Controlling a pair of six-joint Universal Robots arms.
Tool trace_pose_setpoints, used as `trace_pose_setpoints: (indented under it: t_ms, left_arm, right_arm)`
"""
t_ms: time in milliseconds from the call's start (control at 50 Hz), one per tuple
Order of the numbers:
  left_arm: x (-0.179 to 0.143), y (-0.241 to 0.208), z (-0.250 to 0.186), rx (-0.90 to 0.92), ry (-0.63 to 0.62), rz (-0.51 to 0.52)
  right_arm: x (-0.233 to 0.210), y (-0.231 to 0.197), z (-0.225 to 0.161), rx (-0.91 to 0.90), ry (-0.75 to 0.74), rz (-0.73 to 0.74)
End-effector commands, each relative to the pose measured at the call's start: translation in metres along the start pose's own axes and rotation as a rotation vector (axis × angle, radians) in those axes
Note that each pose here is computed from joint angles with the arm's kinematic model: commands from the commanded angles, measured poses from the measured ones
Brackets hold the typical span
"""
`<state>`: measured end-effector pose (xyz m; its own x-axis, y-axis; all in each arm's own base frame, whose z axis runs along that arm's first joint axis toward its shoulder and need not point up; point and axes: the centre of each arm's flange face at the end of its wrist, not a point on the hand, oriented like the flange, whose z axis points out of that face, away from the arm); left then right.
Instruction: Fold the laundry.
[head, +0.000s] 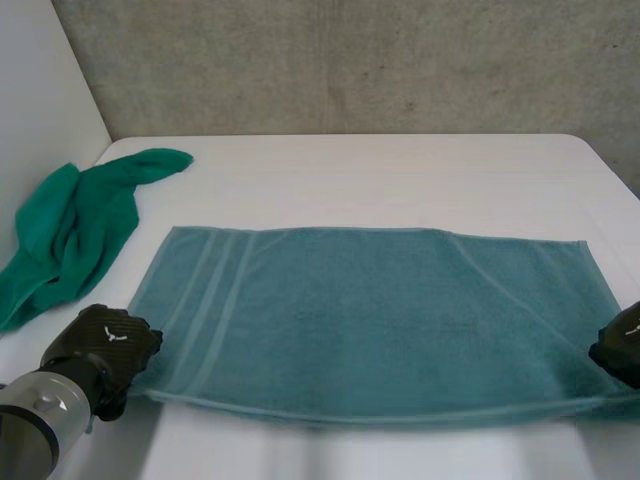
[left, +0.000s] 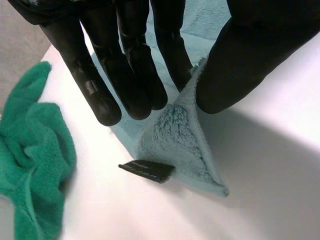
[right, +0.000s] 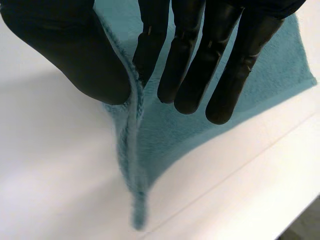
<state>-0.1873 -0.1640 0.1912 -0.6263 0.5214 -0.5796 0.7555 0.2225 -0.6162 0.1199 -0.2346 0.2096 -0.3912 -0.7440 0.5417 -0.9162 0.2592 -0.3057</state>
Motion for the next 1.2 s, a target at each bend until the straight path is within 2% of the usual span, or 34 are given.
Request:
trace_pose_setpoints:
  t_ms: [20, 140, 300, 380, 520, 640, 740, 800, 860, 960, 980, 1040, 1140, 1200]
  left_arm:
    - [-0.013, -0.022, 0.058, 0.093, -0.089, 0.019]
    - [-0.02, -0.044, 0.106, 0.181, -0.153, 0.016]
    - [-0.03, -0.073, 0.182, 0.348, -0.304, 0.008]
    - [-0.032, -0.079, 0.214, 0.352, -0.362, 0.023]
    - [-0.026, -0.087, 0.249, 0.357, -0.414, 0.067]
    - [-0.022, -0.092, 0.265, 0.387, -0.43, 0.067]
    - [-0.014, -0.093, 0.265, 0.392, -0.417, 0.072]
    - [-0.004, -0.099, 0.259, 0.409, -0.395, 0.071]
    - [0.003, -0.099, 0.252, 0.405, -0.372, 0.076]
    - [-0.009, -0.108, 0.216, 0.418, -0.365, 0.055]
    - [-0.01, -0.108, 0.211, 0.419, -0.359, 0.049]
    - [-0.013, -0.105, 0.188, 0.42, -0.337, -0.005]
    - [-0.017, -0.102, 0.153, 0.431, -0.298, -0.13]
    - [-0.016, -0.096, 0.134, 0.426, -0.25, -0.209]
  right_arm:
    - [0.015, -0.025, 0.05, 0.106, 0.12, -0.012]
    - [0.028, -0.059, 0.083, 0.175, 0.283, -0.07]
    - [0.053, -0.093, 0.132, 0.308, 0.504, -0.108]
    - [0.063, -0.107, 0.153, 0.366, 0.586, -0.126]
    - [0.068, -0.115, 0.193, 0.384, 0.641, -0.137]
    - [0.069, -0.115, 0.208, 0.39, 0.646, -0.12]
    - [0.069, -0.117, 0.206, 0.389, 0.65, -0.101]
    - [0.079, -0.12, 0.193, 0.414, 0.667, -0.03]
    - [0.1, -0.128, 0.157, 0.484, 0.704, 0.088]
    - [0.112, -0.132, 0.1, 0.587, 0.678, 0.245]
    - [0.113, -0.129, 0.085, 0.601, 0.649, 0.279]
    - [0.115, -0.114, 0.073, 0.579, 0.587, 0.328]
    - [0.101, -0.066, 0.076, 0.463, 0.369, 0.436]
    - [0.092, -0.048, 0.079, 0.428, 0.289, 0.472]
